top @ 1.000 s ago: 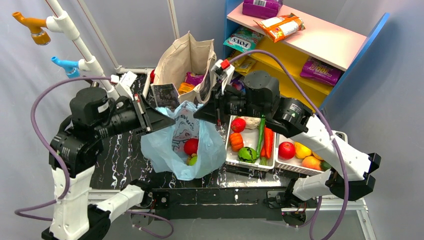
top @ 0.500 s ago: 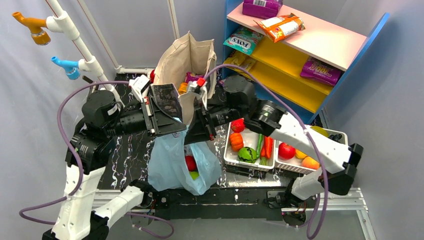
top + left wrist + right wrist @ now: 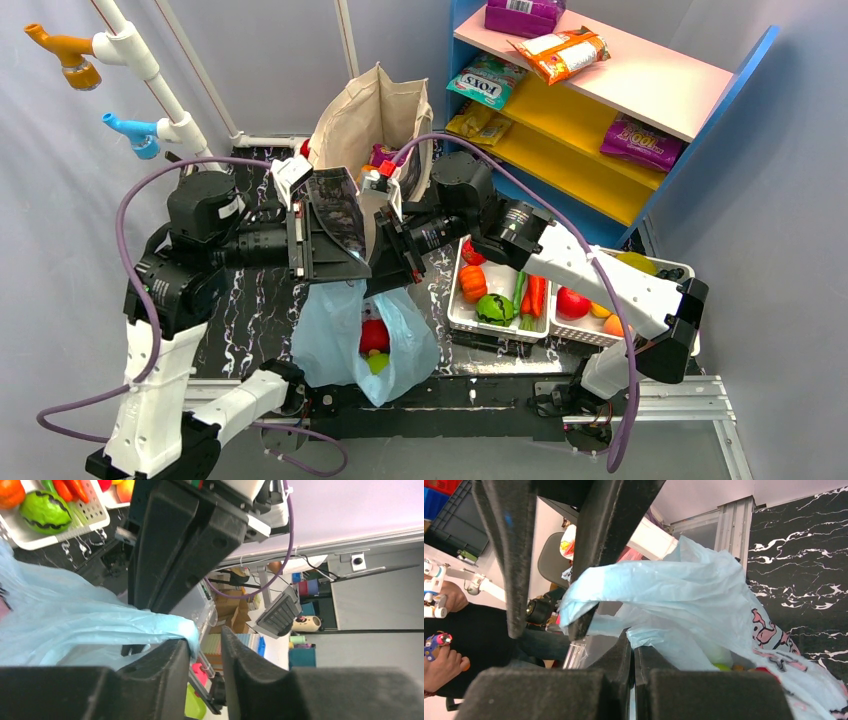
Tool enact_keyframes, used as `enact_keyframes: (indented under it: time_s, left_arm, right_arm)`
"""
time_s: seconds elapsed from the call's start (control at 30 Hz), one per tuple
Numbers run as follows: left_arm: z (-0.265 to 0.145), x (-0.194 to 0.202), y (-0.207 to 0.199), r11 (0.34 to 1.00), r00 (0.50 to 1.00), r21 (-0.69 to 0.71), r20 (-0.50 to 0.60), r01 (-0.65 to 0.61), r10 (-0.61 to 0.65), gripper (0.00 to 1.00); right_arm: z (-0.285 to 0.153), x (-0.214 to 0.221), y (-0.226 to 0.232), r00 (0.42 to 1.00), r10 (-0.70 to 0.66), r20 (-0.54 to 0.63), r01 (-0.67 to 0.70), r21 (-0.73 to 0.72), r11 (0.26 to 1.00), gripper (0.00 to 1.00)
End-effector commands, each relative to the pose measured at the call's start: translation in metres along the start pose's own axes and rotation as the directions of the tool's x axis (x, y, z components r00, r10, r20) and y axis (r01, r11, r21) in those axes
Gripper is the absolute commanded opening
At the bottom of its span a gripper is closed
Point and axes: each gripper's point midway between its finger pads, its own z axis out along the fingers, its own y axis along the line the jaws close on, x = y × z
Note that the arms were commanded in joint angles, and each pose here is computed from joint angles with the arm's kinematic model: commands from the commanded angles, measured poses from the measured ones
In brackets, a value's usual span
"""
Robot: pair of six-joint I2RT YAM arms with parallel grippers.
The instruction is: Place the food into the grocery bag and tie it
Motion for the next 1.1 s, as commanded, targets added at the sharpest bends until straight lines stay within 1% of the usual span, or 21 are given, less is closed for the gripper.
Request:
enact_keyframes:
  time_s: [0.0,0.03,0.07,0.13,0.23,0.4,0.47,0.63,0.67,0.7,0.77,0.83,0.9,0.97,1.03,1.07]
  left_arm:
    - [-0.012,0.024,0.0,1.0,0.997,-0.028,-0.075,-0.01,0.008,0.35]
    - [-0.013,0.026,0.003,0.999,0.996,-0.045,-0.085,-0.014,0.01,0.42]
    - [-0.014,0.028,0.007,0.997,0.996,-0.074,-0.091,-0.006,-0.001,0.47]
    - [-0.016,0.032,0.017,0.992,0.996,-0.128,-0.094,-0.005,-0.007,0.51]
    - [-0.024,0.034,0.023,0.979,0.997,-0.201,-0.071,-0.017,0.002,0.54]
    - [-0.04,0.03,0.032,0.939,0.998,-0.339,-0.037,-0.063,0.053,0.55]
    - [-0.045,0.03,0.033,0.927,0.997,-0.367,-0.033,-0.079,0.072,0.56]
    - [-0.052,0.031,0.017,0.929,0.994,-0.353,-0.039,-0.11,0.102,0.66]
    - [-0.055,0.033,0.017,0.924,0.993,-0.364,-0.041,-0.116,0.108,0.73]
    - [-0.057,0.034,0.019,0.918,0.993,-0.378,-0.043,-0.118,0.11,0.75]
    - [-0.062,0.038,0.025,0.904,0.993,-0.411,-0.033,-0.116,0.112,0.75]
    - [-0.069,0.038,0.03,0.885,0.993,-0.453,0.001,-0.108,0.122,0.73]
    - [-0.076,0.035,0.034,0.863,0.99,-0.496,0.045,-0.095,0.135,0.66]
    - [-0.082,0.033,0.039,0.842,0.986,-0.533,0.083,-0.081,0.147,0.52]
    - [-0.088,0.034,0.047,0.82,0.983,-0.569,0.107,-0.061,0.147,0.35]
    - [-0.09,0.035,0.052,0.808,0.982,-0.587,0.115,-0.053,0.148,0.29]
  right_arm:
    - [-0.006,-0.018,0.023,0.992,-0.11,0.061,0.113,-0.057,0.992,0.01]
    - [-0.005,-0.018,0.022,0.993,-0.103,0.064,0.107,-0.066,0.992,0.01]
    - [-0.003,-0.019,0.023,0.993,-0.096,0.067,0.101,-0.076,0.992,0.01]
    - [0.0,-0.02,0.021,0.994,-0.083,0.064,0.089,-0.084,0.993,0.01]
    - [0.003,-0.021,0.019,0.994,-0.086,0.063,0.091,-0.082,0.992,0.01]
    - [0.006,-0.018,0.017,0.996,-0.075,0.048,0.079,-0.089,0.993,0.01]
    - [0.007,-0.015,0.016,0.997,-0.064,0.037,0.067,-0.09,0.994,0.01]
    - [0.012,-0.009,0.011,0.999,-0.036,0.011,0.037,-0.098,0.995,0.01]
    - [0.014,-0.008,0.01,0.999,-0.034,0.008,0.035,-0.1,0.994,0.01]
    - [0.015,-0.008,0.009,0.999,-0.031,0.006,0.032,-0.101,0.994,0.01]
    - [0.019,-0.008,0.008,1.0,-0.031,0.0,0.031,-0.107,0.994,0.01]
    - [0.021,-0.009,0.006,1.0,-0.029,-0.003,0.028,-0.109,0.994,0.01]
    - [0.022,-0.01,0.006,1.0,-0.031,-0.004,0.03,-0.113,0.993,0.01]
    - [0.023,-0.011,0.005,1.0,-0.03,-0.003,0.03,-0.113,0.993,0.01]
    - [0.023,-0.011,0.005,1.0,-0.03,-0.004,0.029,-0.114,0.993,0.01]
    - [0.023,-0.011,0.005,1.0,-0.029,-0.005,0.029,-0.115,0.993,0.01]
